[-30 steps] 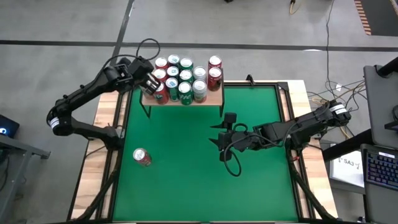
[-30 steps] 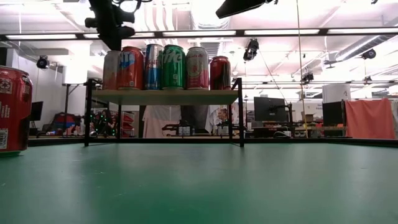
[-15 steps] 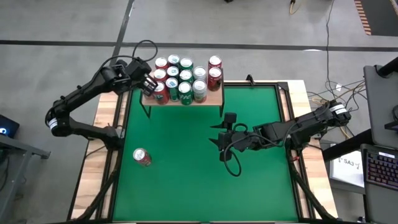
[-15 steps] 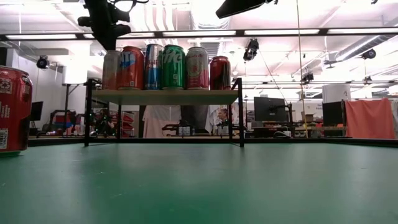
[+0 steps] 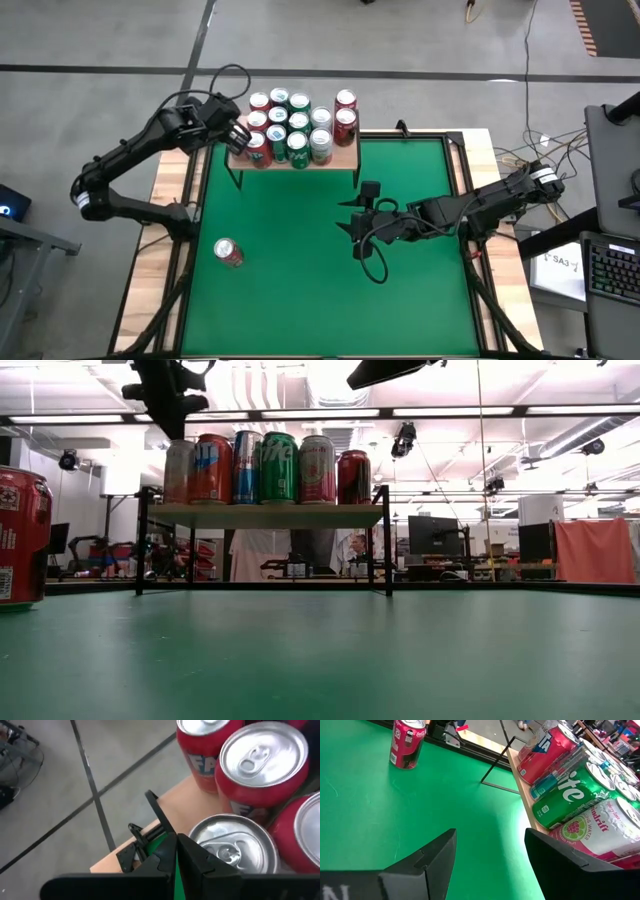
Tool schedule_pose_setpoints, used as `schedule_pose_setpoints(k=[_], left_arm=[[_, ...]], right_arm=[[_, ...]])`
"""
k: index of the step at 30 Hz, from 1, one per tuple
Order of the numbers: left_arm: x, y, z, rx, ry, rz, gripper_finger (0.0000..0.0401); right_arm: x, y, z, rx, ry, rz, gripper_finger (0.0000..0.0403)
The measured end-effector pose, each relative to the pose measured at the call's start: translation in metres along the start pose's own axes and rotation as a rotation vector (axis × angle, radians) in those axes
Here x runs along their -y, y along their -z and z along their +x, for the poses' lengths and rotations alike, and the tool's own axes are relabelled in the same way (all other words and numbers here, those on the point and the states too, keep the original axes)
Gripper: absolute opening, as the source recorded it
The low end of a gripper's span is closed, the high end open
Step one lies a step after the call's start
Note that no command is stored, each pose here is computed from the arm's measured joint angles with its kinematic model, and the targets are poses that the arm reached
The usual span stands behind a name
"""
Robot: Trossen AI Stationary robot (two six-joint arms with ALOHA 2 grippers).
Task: Place canned beverage on shelf
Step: Put the red can on the shelf
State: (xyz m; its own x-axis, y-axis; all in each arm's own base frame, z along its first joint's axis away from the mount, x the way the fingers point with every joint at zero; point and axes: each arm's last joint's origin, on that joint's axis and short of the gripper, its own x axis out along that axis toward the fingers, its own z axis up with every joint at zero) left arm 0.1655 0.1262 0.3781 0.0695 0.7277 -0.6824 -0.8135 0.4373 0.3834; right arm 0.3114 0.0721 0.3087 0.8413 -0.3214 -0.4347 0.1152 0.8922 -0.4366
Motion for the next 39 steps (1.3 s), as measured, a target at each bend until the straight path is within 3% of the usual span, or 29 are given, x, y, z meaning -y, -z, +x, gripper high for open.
schedule_pose_setpoints(k=[4, 7, 9, 14, 16, 24, 31, 39], left_arm=[[-0.006, -0.003, -0.02, 0.074, 0.026, 0.015, 0.0], [-0.007, -0.001, -0.044, 0.163, 0.111, 0.047, 0.0], [-0.005, 0.004, -0.059, 0.218, 0.21, 0.091, 0.0], [0.012, 0.027, -0.083, 0.267, 0.575, 0.271, 0.0], [0.021, 0.034, -0.086, 0.275, 0.625, 0.295, 0.0], [0.054, 0.047, -0.064, 0.285, 0.487, 0.294, 0.0], [0.063, 0.049, -0.049, 0.289, 0.292, 0.285, 0.0], [0.069, 0.046, -0.044, 0.288, 0.283, 0.29, 0.0]], right_arm=[[0.0, 0.0, 0.0, 0.0, 0.0, 0.002, 0.0226], [0.0, 0.0, 0.0, 0.0, 0.0, 0.002, 0.0226], [0.0, 0.0, 0.0, 0.0, 0.0, 0.002, 0.0226], [0.0, 0.0, 0.0, 0.0, 0.0, 0.011, 0.0226], [0.0, 0.0, 0.0, 0.0, 0.0, 0.011, 0.0226], [0.0, 0.0, 0.0, 0.001, 0.0, 0.018, 0.0226], [0.0, 0.0, 0.0, 0.001, 0.0, 0.018, 0.0226], [0.0, 0.0, 0.0, 0.0, 0.0, 0.017, 0.0226]])
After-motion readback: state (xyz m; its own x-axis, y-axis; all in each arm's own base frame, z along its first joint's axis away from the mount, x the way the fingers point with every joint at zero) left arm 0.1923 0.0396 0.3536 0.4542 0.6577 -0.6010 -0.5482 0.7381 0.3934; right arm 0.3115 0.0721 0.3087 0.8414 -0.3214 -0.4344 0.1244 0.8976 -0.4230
